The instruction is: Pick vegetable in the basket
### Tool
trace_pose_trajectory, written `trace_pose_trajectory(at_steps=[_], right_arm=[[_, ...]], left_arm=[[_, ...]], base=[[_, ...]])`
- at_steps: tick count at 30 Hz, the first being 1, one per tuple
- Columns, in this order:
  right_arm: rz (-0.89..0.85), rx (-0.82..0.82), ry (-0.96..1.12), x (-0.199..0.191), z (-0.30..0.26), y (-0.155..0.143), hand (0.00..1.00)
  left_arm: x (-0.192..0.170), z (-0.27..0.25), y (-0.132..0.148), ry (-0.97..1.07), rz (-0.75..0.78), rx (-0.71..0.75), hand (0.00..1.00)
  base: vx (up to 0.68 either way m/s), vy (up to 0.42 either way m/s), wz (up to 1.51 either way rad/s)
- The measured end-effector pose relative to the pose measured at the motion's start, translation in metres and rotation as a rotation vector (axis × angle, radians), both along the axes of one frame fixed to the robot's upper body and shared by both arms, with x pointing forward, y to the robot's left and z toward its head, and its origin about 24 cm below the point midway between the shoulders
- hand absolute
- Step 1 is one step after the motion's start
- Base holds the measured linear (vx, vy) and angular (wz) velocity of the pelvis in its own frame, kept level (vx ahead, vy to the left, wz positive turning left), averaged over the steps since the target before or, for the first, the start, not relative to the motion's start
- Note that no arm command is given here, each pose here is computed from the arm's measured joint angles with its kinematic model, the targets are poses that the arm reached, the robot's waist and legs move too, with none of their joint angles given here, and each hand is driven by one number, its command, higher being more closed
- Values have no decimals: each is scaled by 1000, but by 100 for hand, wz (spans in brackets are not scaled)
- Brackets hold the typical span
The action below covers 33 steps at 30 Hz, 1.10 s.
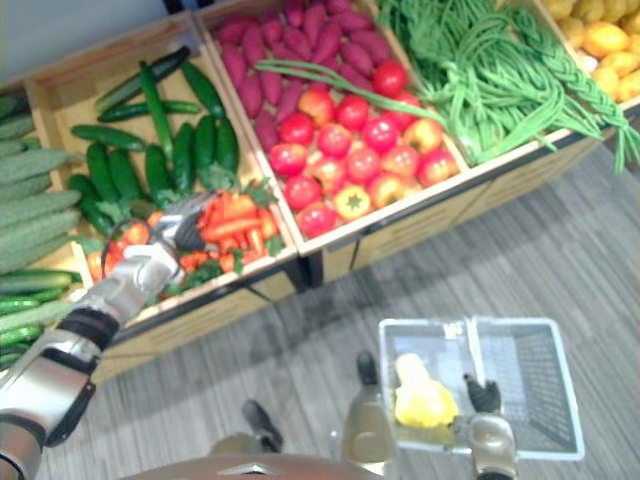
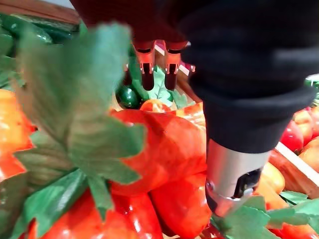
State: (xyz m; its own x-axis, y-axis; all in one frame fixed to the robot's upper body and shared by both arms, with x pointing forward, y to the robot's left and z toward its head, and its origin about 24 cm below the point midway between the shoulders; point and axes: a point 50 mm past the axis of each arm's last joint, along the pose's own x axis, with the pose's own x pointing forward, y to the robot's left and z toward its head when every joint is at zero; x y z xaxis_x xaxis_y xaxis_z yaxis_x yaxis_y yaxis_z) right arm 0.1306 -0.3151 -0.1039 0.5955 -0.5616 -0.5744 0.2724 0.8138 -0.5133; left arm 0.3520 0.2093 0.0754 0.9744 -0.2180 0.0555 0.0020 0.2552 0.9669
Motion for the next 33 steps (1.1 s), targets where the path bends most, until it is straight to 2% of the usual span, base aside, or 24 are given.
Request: trace_pose_trajectory(at_steps=[12,13,25,33], right_arm=[[4,-3,-29,10,4,1,100],[5,-3,-33,12,4,2,100],[32,5,-38,19,4,8,100],[30,13,-31,17,1,10,100]], left_arm=[[9,13,5,-42,39,-8,0],[9,13,8,-44,53,-15,100],[18,33,25,-117,173,-76,100],[18,31,25,-108,175,-73,100]], base=[[-24,-22,-8],[-46,-26,-9],[-44,-47,-10],[-7,-18,3]])
